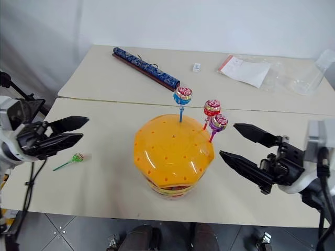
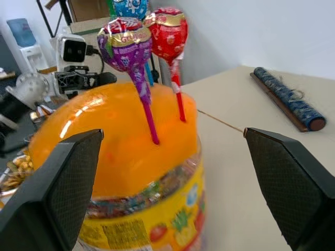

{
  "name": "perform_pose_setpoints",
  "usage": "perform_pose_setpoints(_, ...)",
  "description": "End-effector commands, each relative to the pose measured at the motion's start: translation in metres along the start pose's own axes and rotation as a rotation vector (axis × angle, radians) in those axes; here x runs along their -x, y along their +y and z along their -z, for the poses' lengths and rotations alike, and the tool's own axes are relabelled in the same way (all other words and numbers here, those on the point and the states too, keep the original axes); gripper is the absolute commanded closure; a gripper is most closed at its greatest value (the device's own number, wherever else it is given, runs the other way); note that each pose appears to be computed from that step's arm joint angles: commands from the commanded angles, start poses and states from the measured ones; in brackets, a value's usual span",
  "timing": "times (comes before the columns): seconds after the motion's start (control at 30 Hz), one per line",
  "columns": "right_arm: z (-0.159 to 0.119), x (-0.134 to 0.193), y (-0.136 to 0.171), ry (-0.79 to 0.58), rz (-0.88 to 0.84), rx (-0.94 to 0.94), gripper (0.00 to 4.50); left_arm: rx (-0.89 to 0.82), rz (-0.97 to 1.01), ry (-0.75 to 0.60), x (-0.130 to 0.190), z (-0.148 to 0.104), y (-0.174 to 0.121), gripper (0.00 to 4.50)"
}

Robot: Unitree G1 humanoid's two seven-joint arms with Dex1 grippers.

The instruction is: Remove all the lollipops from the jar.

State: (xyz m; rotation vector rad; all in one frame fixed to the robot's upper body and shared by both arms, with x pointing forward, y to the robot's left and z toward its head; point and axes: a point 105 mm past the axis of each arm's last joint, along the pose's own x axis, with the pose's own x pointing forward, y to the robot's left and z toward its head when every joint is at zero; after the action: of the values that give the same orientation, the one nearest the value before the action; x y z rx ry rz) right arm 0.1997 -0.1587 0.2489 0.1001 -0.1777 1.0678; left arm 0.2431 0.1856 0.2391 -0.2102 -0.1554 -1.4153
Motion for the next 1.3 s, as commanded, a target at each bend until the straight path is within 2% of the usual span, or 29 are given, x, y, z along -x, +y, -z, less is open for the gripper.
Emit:
perform_pose_setpoints(0.03,-0.007,-0.009,0.007,-0.025,-0.013,0.0,0.0,-0.051,0.06,-0.035,-0.016,-0.007,-0.01,1.32)
perform_pose_setpoints(0.17,-0.005,-0.014,0.009,-0.021,-0.006,-0.02,0.0,-0.119,0.044,-0.088,-0.022,-0.014,-0.002,1.32)
perform_pose_setpoints(0.23,-0.006,-0.014,0.01,-0.035,-0.007,-0.028,0.0,-0.091,0.064,-0.085,-0.022,-0.012,-0.005,1.32)
perform_pose_setpoints(0.3,-0.006,-0.016,0.008,-0.045,-0.005,-0.022,0.37,-0.058,0.09,-0.078,-0.021,-0.009,-0.007,1.29)
perform_pose_setpoints(0.33,-0.006,-0.017,0.007,-0.048,-0.006,-0.017,0.82,-0.049,0.102,-0.082,-0.021,-0.009,-0.008,1.29)
perform_pose_setpoints(0.4,-0.007,-0.017,0.006,-0.054,-0.001,-0.008,1.04,-0.045,0.124,-0.101,-0.025,-0.011,-0.01,1.29)
perform_pose_setpoints(0.47,-0.008,-0.016,0.005,-0.06,-0.002,0.0,1.55,-0.041,0.137,-0.108,-0.026,-0.012,-0.01,1.29)
perform_pose_setpoints(0.6,-0.011,-0.014,0.003,-0.08,-0.002,0.01,2.84,-0.036,0.147,-0.116,-0.027,-0.011,-0.009,1.29)
perform_pose_setpoints(0.73,-0.024,-0.009,0.004,-0.154,-0.016,0.004,4.25,-0.03,0.166,-0.126,-0.029,-0.011,-0.01,1.29)
perform_pose_setpoints(0.77,-0.029,-0.007,0.005,-0.178,-0.021,-0.007,4.45,-0.027,0.172,-0.128,-0.029,-0.011,-0.01,1.29)
perform_pose_setpoints(0.87,-0.045,0.006,0.007,-0.259,-0.026,-0.05,4.45,-0.023,0.19,-0.136,-0.032,-0.012,-0.011,1.29)
perform_pose_setpoints(0.97,-0.061,0.022,-0.002,-0.349,0.047,-0.11,4.45,-0.022,0.207,-0.14,-0.033,-0.014,-0.011,1.29)
perform_pose_setpoints(1.07,-0.07,0.056,-0.027,-0.373,0.217,-0.102,4.45,-0.029,0.242,-0.119,-0.036,-0.012,-0.014,1.29)
perform_pose_setpoints(1.13,-0.065,0.082,-0.054,-0.325,0.401,-0.123,4.45,-0.04,0.26,-0.1,-0.037,-0.011,-0.015,1.29)
perform_pose_setpoints(1.17,-0.052,0.09,-0.066,-0.217,0.48,-0.115,4.45,-0.049,0.263,-0.089,-0.038,-0.011,-0.015,1.29)
perform_pose_setpoints(1.2,-0.028,0.102,-0.085,-0.013,0.607,-0.093,4.45,-0.066,0.265,-0.069,-0.038,-0.01,-0.015,1.29)
perform_pose_setpoints(1.23,-0.012,0.114,-0.095,0.135,0.678,-0.071,4.45,-0.077,0.267,-0.056,-0.039,-0.009,-0.016,1.29)
perform_pose_setpoints(1.27,0.016,0.135,-0.111,0.38,0.803,-0.079,4.45,-0.094,0.263,-0.046,-0.038,-0.009,-0.014,1.29)
perform_pose_setpoints(1.3,0.037,0.151,-0.121,0.563,0.887,-0.091,4.45,-0.107,0.259,-0.043,-0.038,-0.011,-0.014,1.29)
